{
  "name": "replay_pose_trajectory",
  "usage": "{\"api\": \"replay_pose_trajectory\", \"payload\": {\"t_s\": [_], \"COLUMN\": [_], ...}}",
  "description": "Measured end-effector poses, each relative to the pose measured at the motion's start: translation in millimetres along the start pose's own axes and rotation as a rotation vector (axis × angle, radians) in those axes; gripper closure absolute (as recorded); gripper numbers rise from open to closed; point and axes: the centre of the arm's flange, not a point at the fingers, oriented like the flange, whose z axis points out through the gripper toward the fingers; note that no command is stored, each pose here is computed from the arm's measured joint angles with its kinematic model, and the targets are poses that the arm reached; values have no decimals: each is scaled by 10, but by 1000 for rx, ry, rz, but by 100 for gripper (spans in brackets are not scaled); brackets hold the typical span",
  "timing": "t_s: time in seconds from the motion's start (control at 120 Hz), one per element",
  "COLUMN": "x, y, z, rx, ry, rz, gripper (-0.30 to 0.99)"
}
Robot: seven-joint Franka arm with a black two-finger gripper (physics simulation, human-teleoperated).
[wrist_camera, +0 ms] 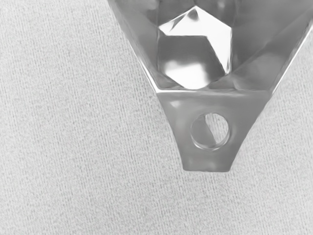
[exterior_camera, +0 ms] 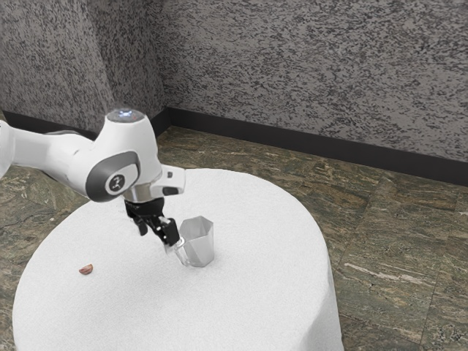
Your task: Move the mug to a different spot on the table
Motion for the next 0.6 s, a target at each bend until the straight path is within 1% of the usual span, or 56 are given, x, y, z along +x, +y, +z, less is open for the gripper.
{"api": "replay_pose_trajectory", "payload": {"t_s": [0.125, 0.233, 0.6], "x": [-46, -43, 39], "y": [94, 78, 47], "z": [88, 128, 285], "rx": [-47, -64, -46], "ry": [11, 24, 53], "rz": [-15, -29, -1], "gripper": [1, 1, 1]}}
